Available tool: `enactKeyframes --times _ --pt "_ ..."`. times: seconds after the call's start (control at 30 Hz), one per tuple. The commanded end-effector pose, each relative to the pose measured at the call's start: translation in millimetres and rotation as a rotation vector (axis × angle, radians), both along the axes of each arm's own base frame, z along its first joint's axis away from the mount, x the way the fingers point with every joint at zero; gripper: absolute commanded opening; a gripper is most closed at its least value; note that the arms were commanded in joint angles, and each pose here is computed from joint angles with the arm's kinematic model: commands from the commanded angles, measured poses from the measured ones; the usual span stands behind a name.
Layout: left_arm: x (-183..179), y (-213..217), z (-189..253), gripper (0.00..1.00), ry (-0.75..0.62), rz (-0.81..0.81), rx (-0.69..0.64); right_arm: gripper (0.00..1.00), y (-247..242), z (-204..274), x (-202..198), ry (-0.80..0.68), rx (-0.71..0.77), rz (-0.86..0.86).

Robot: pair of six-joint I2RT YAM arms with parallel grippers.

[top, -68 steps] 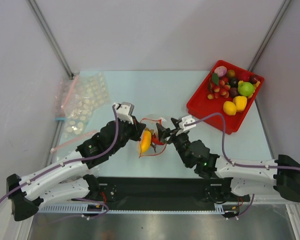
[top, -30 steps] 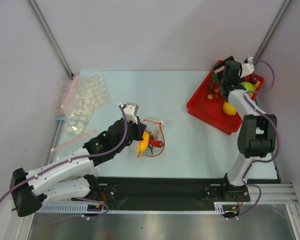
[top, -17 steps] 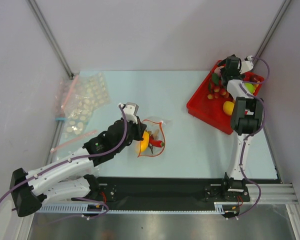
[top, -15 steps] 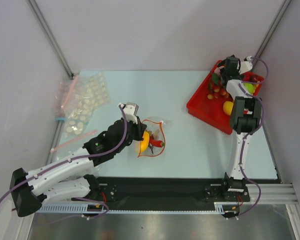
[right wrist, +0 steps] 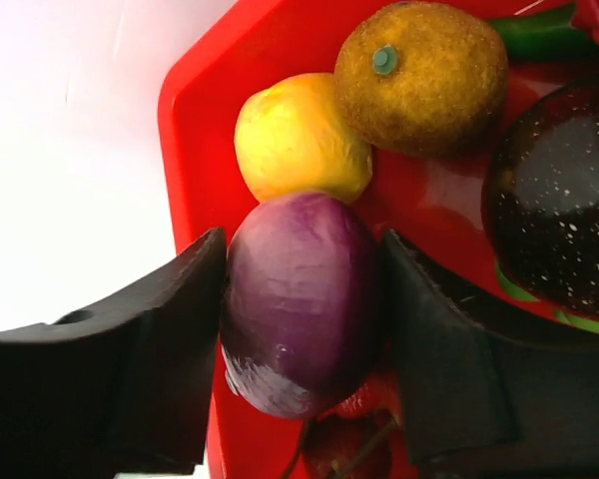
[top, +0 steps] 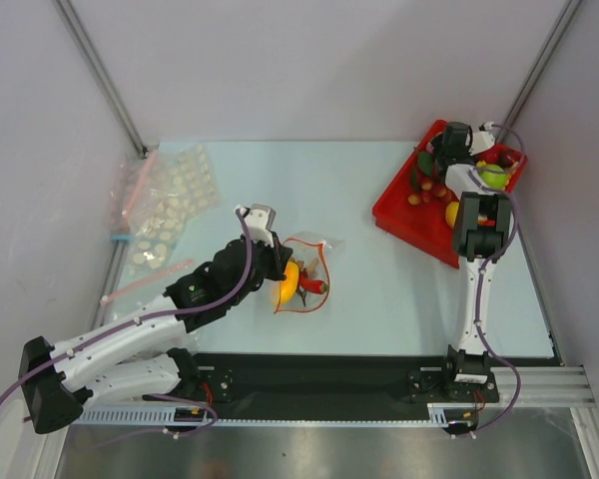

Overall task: Place the food in the zip-top bag and seal the zipper
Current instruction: Pick up the fake vegetable from the bin.

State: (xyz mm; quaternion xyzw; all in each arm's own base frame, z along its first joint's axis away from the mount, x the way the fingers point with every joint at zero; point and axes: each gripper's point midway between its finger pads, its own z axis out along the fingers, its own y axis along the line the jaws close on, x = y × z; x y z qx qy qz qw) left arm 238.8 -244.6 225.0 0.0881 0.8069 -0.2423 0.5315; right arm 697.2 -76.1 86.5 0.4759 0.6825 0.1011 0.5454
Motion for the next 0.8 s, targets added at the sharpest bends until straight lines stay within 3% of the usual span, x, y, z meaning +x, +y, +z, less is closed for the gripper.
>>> enactKeyframes --times 0.0,0.13,0.5,0.63,0.77 --pt "3.1 -0.4 20.0 0.00 -0.036 0.012 -0.064 0.57 -0.4 33.7 7.0 -0.117 0.012 0.003" --pt "2.8 -0.9 19.7 0.00 -0.034 0.010 -0.066 0.52 -1.7 44.0 -7.8 -0.123 -0.006 -0.009" --pt "2.6 -2.7 18.0 0.00 -0.030 0.005 -0.068 0.52 4.0 147.9 -65.1 -0.299 -0.081 0.035" --pt "3.1 -4.7 15.4 0.00 -0.027 0.001 -0.069 0.52 33.3 170.5 -91.9 -0.346 -0.154 0.225" --pt "5.2 -7.6 9.3 0.00 -0.017 0.002 -0.057 0.39 81.8 205.2 -137.1 -0.477 -0.210 0.498"
